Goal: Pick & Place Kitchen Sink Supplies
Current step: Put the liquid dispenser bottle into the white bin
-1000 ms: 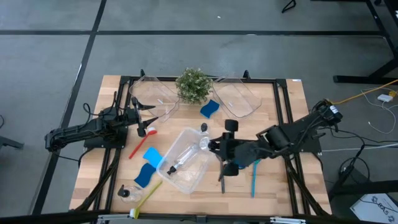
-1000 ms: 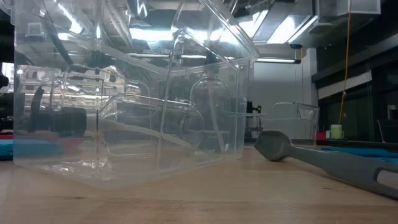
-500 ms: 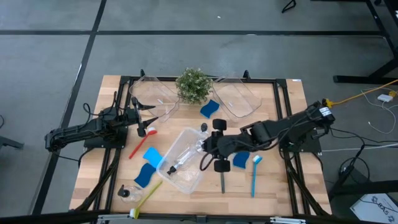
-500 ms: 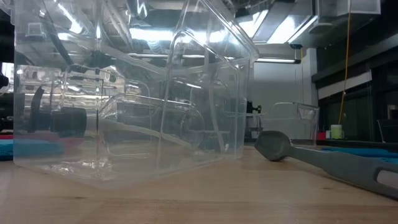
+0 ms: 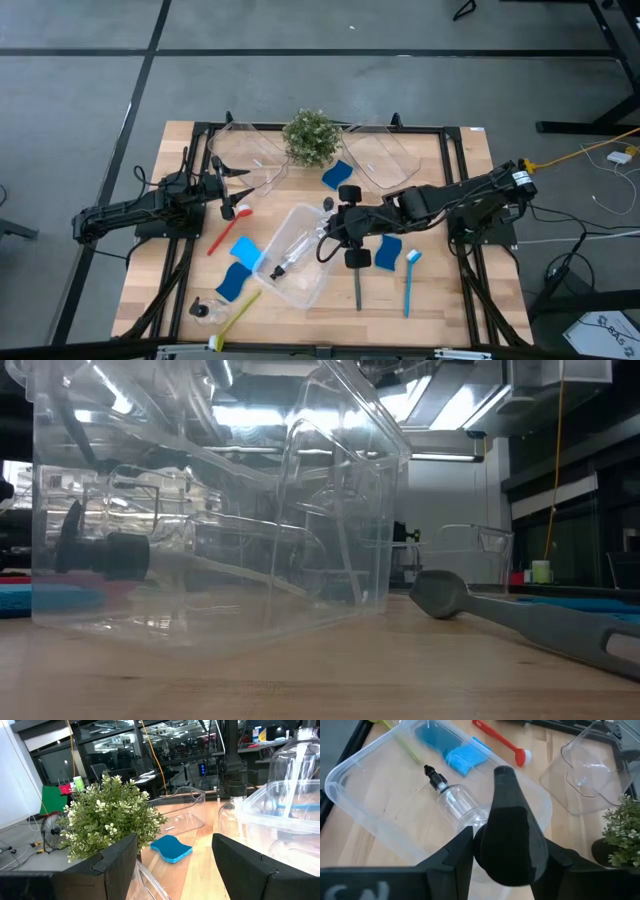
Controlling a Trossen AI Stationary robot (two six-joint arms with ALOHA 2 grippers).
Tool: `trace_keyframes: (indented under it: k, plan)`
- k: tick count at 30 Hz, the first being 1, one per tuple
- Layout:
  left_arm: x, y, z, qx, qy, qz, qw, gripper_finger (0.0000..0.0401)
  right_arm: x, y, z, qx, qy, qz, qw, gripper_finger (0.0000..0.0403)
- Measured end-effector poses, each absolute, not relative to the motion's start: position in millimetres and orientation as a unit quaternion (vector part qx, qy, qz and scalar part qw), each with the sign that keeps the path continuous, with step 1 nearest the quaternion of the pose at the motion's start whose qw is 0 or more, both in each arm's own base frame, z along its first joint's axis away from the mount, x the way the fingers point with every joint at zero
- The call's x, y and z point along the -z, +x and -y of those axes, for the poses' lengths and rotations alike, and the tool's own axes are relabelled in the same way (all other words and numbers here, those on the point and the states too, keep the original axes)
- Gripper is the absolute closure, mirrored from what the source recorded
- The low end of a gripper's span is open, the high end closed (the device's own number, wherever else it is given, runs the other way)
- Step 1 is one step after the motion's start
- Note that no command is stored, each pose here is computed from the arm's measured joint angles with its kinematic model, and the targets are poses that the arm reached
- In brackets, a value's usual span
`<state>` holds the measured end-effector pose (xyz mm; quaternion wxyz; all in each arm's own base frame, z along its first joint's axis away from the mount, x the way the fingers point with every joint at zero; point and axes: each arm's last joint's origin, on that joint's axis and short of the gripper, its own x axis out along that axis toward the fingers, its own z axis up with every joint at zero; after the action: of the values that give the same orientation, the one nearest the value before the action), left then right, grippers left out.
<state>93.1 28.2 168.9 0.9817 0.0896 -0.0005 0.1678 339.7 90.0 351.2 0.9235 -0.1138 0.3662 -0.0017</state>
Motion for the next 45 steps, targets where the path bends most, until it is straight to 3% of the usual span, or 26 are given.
trace_keyframes:
  k: [7, 26, 45]
  plan:
    - [-168.9, 93.1, -28.2, -0.168, 0.090, 0.001, 0.982, 0.0150, -351.0, 339.7, -88.8, -0.004, -0.134, -0.368, 0.920, 0.0247]
    - [-168.9, 93.1, -28.2, -0.168, 0.090, 0.001, 0.982, 0.0150, -351.5, 340.4, -91.3, -0.036, -0.104, -0.366, 0.924, 0.0147]
    - [-168.9, 93.1, -28.2, -0.168, 0.089, 0.001, 0.982, 0.0150, -358.1, 345.9, -90.1, 0.044, -0.017, -0.320, 0.946, 0.0144]
